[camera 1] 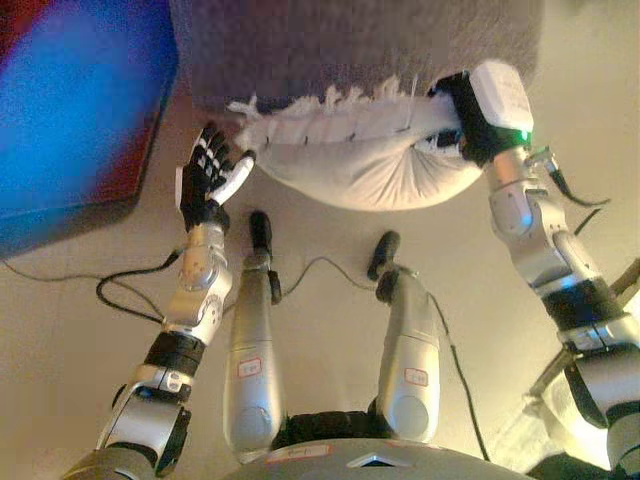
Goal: Pick up the pillow and put it on the sofa.
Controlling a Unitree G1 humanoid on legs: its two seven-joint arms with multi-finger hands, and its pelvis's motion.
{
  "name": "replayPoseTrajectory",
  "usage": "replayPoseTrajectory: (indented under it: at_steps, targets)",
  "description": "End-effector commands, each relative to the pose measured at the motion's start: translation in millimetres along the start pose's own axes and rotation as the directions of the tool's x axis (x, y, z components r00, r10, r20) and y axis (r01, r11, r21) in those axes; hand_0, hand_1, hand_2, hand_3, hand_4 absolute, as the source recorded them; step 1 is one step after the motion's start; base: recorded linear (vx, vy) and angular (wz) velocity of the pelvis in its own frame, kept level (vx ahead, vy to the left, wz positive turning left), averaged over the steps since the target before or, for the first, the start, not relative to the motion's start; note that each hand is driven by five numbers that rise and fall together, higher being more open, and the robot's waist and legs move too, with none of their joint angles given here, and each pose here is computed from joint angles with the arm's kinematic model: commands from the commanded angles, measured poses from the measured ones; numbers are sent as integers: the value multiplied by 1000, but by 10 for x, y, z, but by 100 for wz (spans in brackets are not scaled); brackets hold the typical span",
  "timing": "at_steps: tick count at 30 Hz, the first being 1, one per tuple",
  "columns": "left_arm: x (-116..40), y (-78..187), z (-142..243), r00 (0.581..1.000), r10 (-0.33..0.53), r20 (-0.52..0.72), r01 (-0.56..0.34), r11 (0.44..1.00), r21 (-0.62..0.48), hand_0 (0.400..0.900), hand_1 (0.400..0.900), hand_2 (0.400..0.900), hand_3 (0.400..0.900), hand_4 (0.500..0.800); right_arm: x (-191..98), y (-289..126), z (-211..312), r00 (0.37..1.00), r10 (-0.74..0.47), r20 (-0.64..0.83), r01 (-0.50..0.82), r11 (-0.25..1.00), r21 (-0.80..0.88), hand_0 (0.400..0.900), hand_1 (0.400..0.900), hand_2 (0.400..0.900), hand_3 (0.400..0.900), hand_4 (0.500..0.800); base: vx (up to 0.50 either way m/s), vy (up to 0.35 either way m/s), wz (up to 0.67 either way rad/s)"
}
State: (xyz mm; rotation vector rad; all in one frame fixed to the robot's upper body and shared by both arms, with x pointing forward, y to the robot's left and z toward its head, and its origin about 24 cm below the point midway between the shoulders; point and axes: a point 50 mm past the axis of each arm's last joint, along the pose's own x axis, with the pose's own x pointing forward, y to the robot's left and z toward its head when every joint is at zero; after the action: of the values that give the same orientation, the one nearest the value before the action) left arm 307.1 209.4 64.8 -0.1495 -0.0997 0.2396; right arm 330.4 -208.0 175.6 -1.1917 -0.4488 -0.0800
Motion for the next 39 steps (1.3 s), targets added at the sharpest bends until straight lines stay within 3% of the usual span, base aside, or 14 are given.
replayPoseTrajectory:
  at_steps: [1, 11, 20, 24, 33, 39]
  targets:
    - [-137, 84, -144, 1000, -12, -7, 13, 998, 56, 900, 900, 900, 900, 800, 25, -929, 500, 831, -475, 289, 455, 880, 138, 400, 400, 400, 400, 500, 130, 7, 4]
    - [-503, 429, -511, 984, -1, -177, 27, 990, 142, 900, 900, 900, 900, 800, -347, -795, 369, 880, -392, 268, 356, 918, 173, 400, 400, 400, 400, 500, 166, 29, -9]
    - [-716, 539, -666, 967, 1, -257, 41, 987, 158, 900, 900, 900, 900, 800, -396, -893, 237, 898, -375, 230, 343, 924, 168, 400, 400, 400, 400, 500, 89, 31, -4]
    - [-812, 595, -687, 959, -19, -282, 64, 987, 149, 900, 900, 900, 900, 800, -281, -777, 42, 947, -286, 145, 255, 947, 197, 400, 400, 400, 400, 500, 37, -43, 11]
    - [-910, 637, -749, 948, -16, -319, 60, 990, 126, 900, 900, 900, 900, 800, -69, -793, -57, 955, -283, 93, 262, 946, 190, 400, 400, 400, 400, 500, 22, -40, 17]
    - [-890, 629, -693, 953, -45, -300, 83, 990, 115, 900, 900, 900, 900, 800, 353, -1033, -296, 956, -291, -24, 292, 953, 79, 400, 400, 400, 400, 500, -12, -30, 11]
